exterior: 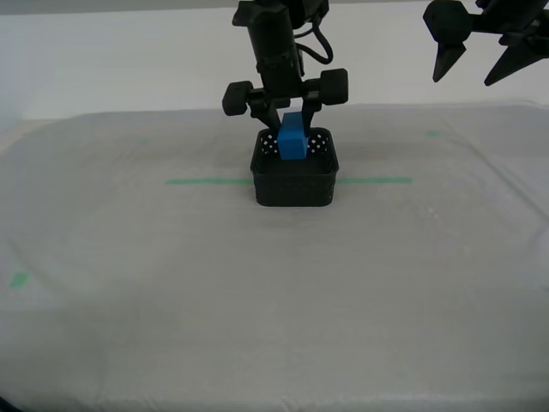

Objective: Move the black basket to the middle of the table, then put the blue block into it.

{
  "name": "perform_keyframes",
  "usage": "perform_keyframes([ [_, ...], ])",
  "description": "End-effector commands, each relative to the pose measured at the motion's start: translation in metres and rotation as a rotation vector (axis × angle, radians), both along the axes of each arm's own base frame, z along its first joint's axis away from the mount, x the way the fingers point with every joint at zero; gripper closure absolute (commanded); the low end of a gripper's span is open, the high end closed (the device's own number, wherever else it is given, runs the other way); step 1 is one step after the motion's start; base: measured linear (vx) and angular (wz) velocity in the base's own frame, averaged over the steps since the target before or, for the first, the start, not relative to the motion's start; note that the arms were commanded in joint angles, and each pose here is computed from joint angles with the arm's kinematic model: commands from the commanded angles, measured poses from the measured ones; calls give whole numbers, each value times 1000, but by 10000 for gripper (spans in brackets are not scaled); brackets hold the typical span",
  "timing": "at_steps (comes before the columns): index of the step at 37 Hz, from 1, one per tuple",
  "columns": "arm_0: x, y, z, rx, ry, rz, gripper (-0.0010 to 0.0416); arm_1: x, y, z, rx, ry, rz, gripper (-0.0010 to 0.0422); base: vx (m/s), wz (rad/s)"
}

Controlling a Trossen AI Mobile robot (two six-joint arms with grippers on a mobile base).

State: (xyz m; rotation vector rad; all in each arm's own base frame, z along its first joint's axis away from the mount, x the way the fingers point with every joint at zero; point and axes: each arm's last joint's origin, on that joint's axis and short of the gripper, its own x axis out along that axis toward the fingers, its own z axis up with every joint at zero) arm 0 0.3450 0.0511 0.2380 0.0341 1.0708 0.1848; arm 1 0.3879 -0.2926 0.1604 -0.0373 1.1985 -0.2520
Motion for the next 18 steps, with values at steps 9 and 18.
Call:
perform_keyframes([
  [9, 0, 0, 0, 2, -1, 2, 7, 1, -1, -2, 2, -28, 10, 412, 0, 0],
  [18, 0, 0, 0, 2, -1, 2, 7, 0, 0, -2, 19, -19, -9, 412, 0, 0],
])
